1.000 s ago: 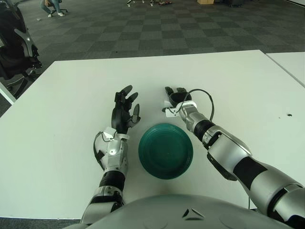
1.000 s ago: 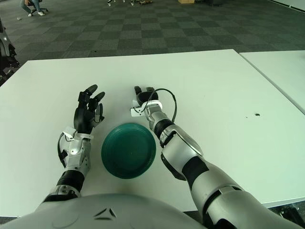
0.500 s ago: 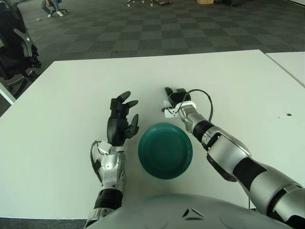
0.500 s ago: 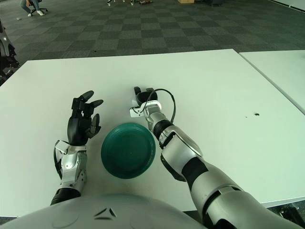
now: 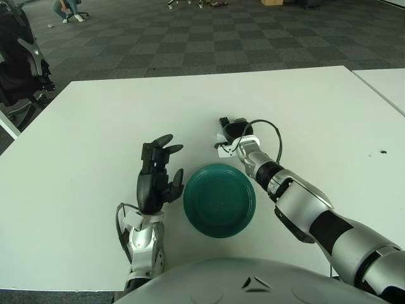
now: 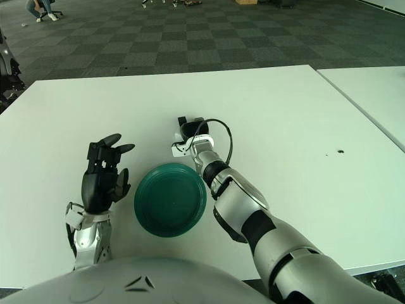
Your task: Put the charger into the plate.
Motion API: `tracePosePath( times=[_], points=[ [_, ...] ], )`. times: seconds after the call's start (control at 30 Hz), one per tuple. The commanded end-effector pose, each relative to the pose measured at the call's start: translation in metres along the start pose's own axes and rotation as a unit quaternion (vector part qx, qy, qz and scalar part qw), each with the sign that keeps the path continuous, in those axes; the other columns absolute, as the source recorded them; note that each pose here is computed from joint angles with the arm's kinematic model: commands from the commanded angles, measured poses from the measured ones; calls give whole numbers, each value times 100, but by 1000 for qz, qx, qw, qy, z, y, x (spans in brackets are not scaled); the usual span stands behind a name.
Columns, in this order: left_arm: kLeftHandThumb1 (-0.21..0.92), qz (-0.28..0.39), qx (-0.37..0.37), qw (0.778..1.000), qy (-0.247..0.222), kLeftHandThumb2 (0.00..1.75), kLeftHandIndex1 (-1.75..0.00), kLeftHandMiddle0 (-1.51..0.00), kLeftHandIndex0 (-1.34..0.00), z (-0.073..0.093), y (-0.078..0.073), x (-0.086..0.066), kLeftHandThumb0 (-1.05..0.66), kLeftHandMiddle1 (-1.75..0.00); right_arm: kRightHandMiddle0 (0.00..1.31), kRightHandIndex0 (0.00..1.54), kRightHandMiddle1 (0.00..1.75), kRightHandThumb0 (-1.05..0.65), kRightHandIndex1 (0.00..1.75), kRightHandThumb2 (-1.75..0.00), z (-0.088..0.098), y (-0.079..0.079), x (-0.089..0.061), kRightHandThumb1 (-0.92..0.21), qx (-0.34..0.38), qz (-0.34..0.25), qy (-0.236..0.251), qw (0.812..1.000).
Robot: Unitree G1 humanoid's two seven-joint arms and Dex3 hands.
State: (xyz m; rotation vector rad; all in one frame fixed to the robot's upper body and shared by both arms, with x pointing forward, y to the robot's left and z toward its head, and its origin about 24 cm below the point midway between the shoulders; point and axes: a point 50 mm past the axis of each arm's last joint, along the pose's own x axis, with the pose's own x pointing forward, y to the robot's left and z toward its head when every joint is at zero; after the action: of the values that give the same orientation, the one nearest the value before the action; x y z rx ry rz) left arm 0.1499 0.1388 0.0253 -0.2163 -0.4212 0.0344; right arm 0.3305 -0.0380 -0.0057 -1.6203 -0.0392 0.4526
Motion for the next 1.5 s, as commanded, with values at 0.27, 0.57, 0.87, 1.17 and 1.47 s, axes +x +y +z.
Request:
tracePosePath(
  times=[0.27,0.57,0.87,1.17,1.47],
  points=[
    [92,275,-56,945,170,69,-150,-21,-11,8,-26,-133,-86,-158,0,21,157,-69,169,-53,-15,201,-155,-85,9,386,87,918],
    [92,302,-58,938,160,70,-151,-27,-17,3,-25,-137,-84,-158,31,37,169,-8,174,-97,-10,199,-153,-59,17,356,70,932],
    [92,320,-60,935,144,72,-147,-34,-22,-12,-23,-128,-82,-160,44,54,153,-1,175,-112,-10,172,-118,-43,42,305,69,949],
    [92,312,-79,939,121,72,-146,-34,-21,-28,-25,-104,-81,-162,52,60,146,-1,175,-118,-10,140,-84,-37,43,245,36,968],
    [92,291,-85,942,144,67,-149,-33,-21,-41,-27,-92,-81,-172,52,60,145,-1,175,-118,-8,136,-80,-36,44,245,33,968]
  ],
)
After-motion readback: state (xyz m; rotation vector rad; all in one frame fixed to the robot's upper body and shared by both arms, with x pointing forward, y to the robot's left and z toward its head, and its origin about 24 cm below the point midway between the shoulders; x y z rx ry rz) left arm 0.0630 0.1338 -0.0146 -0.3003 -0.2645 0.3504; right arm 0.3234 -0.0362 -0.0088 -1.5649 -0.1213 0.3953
